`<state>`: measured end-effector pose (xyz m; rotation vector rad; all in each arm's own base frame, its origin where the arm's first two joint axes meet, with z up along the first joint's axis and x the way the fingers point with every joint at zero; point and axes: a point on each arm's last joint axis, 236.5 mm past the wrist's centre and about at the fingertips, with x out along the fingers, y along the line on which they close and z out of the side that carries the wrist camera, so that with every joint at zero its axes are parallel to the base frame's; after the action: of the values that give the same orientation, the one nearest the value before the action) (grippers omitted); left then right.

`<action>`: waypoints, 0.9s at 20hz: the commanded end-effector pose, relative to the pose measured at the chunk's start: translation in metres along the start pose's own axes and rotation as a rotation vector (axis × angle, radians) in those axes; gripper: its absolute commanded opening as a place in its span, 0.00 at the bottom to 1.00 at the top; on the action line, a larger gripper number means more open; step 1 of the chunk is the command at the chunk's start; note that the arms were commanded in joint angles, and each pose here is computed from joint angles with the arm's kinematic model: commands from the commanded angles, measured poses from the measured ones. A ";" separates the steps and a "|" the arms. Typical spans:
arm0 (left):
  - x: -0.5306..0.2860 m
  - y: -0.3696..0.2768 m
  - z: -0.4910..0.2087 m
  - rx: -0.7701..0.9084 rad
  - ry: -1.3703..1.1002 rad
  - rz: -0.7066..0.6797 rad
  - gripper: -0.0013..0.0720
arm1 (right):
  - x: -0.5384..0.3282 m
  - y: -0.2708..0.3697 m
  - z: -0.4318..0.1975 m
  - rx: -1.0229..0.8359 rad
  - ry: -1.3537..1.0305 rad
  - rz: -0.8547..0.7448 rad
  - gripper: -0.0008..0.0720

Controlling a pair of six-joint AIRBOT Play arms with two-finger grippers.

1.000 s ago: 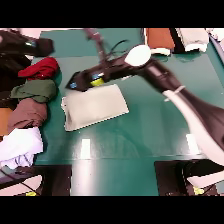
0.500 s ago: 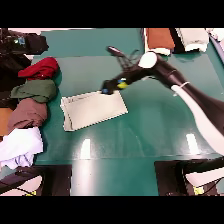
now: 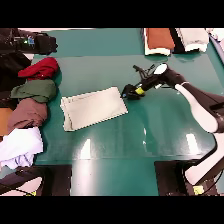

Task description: Fold the shirts.

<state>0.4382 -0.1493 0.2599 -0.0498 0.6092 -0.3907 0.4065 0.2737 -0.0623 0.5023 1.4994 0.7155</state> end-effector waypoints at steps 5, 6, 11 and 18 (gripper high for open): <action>0.000 -0.009 -0.006 -0.013 0.024 -0.032 0.05 | 0.073 0.064 0.024 -0.127 0.009 0.079 0.03; 0.000 -0.012 -0.006 -0.021 0.024 -0.046 0.05 | 0.064 0.075 0.033 -0.154 -0.021 0.085 0.03; 0.002 -0.062 -0.011 0.052 0.029 -0.131 0.05 | -0.077 0.036 0.075 -0.227 -0.249 -0.126 0.03; 0.001 -0.097 -0.007 0.085 -0.003 -0.196 0.05 | -0.335 -0.152 -0.003 0.181 -0.586 -0.505 0.03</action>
<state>0.4047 -0.2302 0.2656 -0.0270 0.5991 -0.5865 0.4818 0.0571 0.0592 0.3855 1.0998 0.3160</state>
